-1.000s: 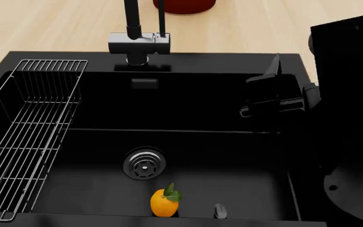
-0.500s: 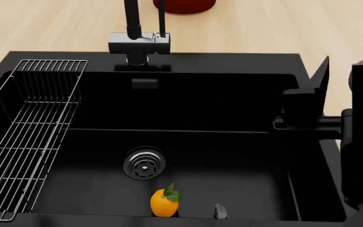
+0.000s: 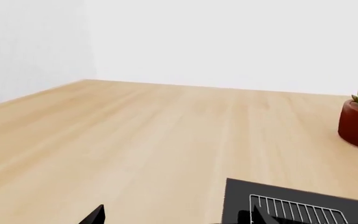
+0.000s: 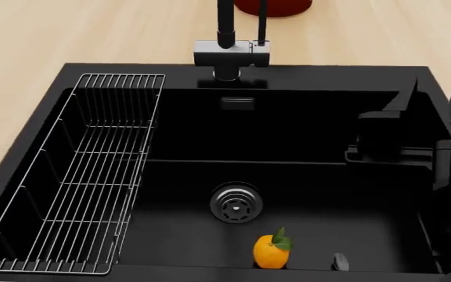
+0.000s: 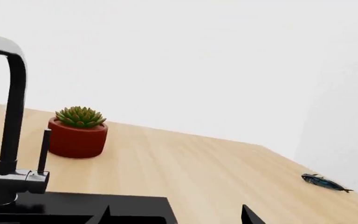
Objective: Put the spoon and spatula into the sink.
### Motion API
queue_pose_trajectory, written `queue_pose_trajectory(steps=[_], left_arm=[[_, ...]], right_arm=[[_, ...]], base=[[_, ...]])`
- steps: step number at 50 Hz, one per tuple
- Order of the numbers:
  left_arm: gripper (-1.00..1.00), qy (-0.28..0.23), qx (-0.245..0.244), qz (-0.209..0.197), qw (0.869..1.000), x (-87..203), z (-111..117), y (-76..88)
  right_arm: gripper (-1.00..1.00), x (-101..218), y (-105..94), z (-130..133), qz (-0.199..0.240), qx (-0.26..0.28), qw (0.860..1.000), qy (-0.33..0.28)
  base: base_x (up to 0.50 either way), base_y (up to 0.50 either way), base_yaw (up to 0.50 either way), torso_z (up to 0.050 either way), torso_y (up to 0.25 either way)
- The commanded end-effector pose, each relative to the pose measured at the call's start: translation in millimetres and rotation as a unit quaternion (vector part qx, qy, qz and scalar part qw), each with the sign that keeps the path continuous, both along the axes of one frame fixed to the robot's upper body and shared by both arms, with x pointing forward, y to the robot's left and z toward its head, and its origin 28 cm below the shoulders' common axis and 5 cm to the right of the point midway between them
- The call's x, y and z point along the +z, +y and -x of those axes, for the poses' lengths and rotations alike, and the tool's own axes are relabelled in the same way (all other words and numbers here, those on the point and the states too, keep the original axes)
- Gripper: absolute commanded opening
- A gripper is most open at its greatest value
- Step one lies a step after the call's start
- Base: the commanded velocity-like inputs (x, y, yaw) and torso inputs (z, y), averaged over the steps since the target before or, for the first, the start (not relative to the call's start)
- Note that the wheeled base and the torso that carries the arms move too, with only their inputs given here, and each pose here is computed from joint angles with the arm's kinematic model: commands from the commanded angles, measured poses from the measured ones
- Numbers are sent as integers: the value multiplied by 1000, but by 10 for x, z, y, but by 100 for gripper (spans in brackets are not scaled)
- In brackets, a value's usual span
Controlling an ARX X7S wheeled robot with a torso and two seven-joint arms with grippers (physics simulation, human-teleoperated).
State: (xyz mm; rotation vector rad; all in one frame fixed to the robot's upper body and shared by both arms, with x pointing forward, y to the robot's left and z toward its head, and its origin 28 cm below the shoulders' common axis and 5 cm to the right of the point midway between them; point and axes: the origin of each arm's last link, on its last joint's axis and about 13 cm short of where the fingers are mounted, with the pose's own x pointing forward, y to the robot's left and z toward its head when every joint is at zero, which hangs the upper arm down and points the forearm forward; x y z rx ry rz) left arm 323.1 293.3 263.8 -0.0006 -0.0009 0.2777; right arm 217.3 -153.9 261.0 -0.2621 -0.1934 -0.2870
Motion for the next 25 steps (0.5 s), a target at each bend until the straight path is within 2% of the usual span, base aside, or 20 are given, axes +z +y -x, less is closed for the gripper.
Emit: queue_pose_trajectory(steps=[1,14,18,25], left_arm=[[100,1,-3,-3,1000,2,-9,-17],[100,1,-3,-3,1000,8,1,-25],[100,2,-3,-2,1000,5,0,-22],[100,1,-4,-1,1000,12,-8,-28]], right_arm=[[100,-12,-1,13,-8,1,1000,-2],[100,-12,-5,13,-16,6,1000,-8],[100,-21,3,9,-16,11,1000,-5],[100,-11,22,1,-17,24,1000,-5]], base=[[-16,484,0,0,0],[0,15,0,0,0],[0,498,0,0,0],[0,45,0,0,0]])
